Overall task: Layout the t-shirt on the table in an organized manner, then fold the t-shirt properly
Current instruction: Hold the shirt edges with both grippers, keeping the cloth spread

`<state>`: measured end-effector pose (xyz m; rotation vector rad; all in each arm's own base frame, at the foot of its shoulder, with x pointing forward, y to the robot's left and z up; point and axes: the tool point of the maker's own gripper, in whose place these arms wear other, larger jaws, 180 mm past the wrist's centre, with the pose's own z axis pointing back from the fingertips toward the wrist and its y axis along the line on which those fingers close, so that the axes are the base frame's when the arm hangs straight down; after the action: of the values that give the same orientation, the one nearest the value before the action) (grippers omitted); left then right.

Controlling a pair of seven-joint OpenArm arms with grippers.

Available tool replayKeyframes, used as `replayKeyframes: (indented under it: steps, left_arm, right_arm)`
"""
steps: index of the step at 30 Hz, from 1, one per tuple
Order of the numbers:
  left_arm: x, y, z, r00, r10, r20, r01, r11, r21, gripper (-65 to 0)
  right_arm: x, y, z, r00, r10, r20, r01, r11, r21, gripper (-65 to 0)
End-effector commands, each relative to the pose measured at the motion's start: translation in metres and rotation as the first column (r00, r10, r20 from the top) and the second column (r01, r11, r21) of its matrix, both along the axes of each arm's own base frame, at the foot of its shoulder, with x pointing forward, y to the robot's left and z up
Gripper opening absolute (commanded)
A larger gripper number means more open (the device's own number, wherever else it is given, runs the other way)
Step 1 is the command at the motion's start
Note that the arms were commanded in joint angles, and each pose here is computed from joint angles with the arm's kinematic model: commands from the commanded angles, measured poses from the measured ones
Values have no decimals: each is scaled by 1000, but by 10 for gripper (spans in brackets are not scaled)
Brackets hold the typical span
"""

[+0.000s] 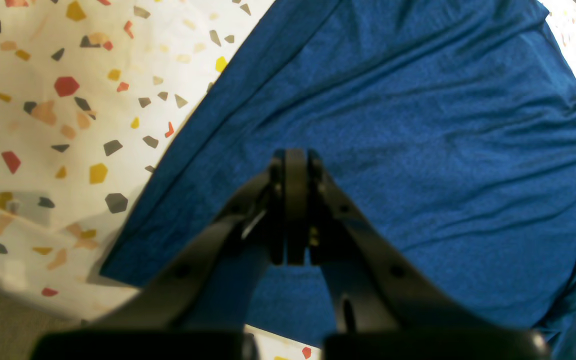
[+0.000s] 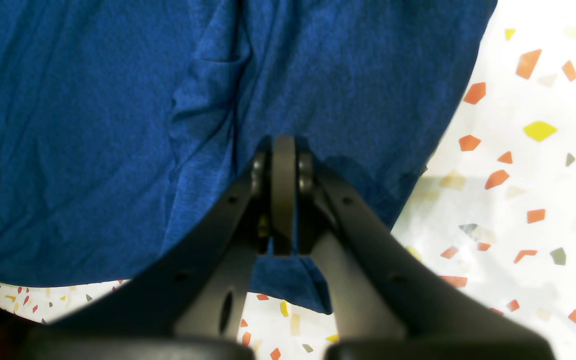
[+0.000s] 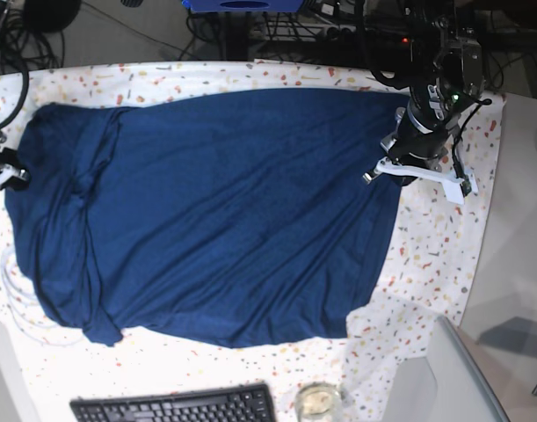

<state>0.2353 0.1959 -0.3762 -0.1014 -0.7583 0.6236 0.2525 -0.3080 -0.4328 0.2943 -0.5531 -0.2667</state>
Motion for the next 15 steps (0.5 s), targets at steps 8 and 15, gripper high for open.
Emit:
replayKeyframes:
  steps: [8,15]
  left_arm:
    - [5,5,9,999,1,36,-2,1000,23,-650]
    - [5,5,9,999,1,36,-2,1000,23,-650]
  right_arm:
    - [10,-9,13,999,-4,49,5,1000,-17,-648]
    - [10,-9,13,999,-4,49,5,1000,-17,-648]
